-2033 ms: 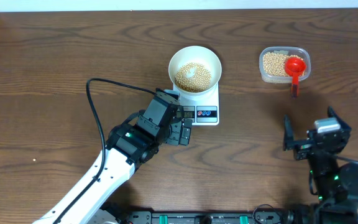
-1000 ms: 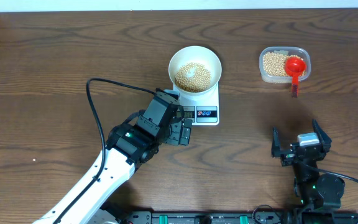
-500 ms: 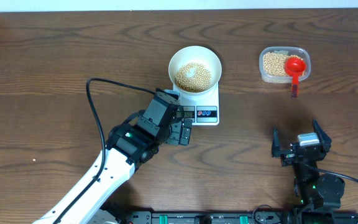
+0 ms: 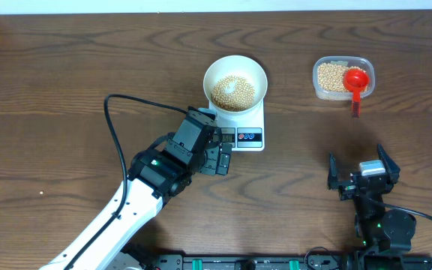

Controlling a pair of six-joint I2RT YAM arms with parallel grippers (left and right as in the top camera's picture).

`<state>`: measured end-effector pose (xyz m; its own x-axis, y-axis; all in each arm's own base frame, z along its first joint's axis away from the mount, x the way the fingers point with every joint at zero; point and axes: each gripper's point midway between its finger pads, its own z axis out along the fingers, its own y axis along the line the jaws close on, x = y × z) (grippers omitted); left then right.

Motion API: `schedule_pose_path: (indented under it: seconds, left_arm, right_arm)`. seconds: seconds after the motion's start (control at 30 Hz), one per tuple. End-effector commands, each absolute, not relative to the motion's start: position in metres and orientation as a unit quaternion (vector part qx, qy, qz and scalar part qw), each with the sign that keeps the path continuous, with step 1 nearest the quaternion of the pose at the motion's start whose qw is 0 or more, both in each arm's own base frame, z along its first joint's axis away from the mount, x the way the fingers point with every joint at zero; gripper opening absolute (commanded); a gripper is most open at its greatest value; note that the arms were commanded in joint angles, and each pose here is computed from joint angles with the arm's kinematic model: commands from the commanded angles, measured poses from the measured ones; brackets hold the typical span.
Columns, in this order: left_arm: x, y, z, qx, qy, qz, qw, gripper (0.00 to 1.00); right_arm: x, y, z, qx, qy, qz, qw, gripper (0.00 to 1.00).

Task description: Scoop item into bowl and weigh 50g on scale

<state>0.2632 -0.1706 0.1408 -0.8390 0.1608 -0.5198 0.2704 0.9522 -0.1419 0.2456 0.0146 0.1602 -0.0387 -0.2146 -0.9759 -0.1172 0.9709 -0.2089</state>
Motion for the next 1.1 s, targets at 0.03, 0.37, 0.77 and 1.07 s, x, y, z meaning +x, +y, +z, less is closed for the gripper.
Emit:
schedule_pose_path:
  seconds: [0.03, 0.37, 0.77, 1.07]
  left_arm:
    - [0.263, -0.168, 0.140, 0.111, 0.954, -0.099, 0.261, 0.98]
    - [0.263, -0.167, 0.139, 0.123, 0.953, -0.095, 0.260, 0.98]
    - [0.304, -0.111, 0.201, 0.056, 0.915, -0.099, 0.386, 0.99]
    - [0.298, -0.007, 0.250, -0.094, 0.877, -0.059, 0.468, 0.98]
  right_arm:
    - [0.246, 0.013, 0.159, -0.114, 0.720, -0.040, 0.683, 0.99]
    - [0.246, 0.013, 0.159, -0.114, 0.720, -0.040, 0.683, 0.99]
    - [0.246, 0.014, 0.159, -0.114, 0.720, -0.040, 0.683, 0.99]
    - [0.246, 0.014, 0.159, -0.114, 0.720, -0.040, 0.683, 0.99]
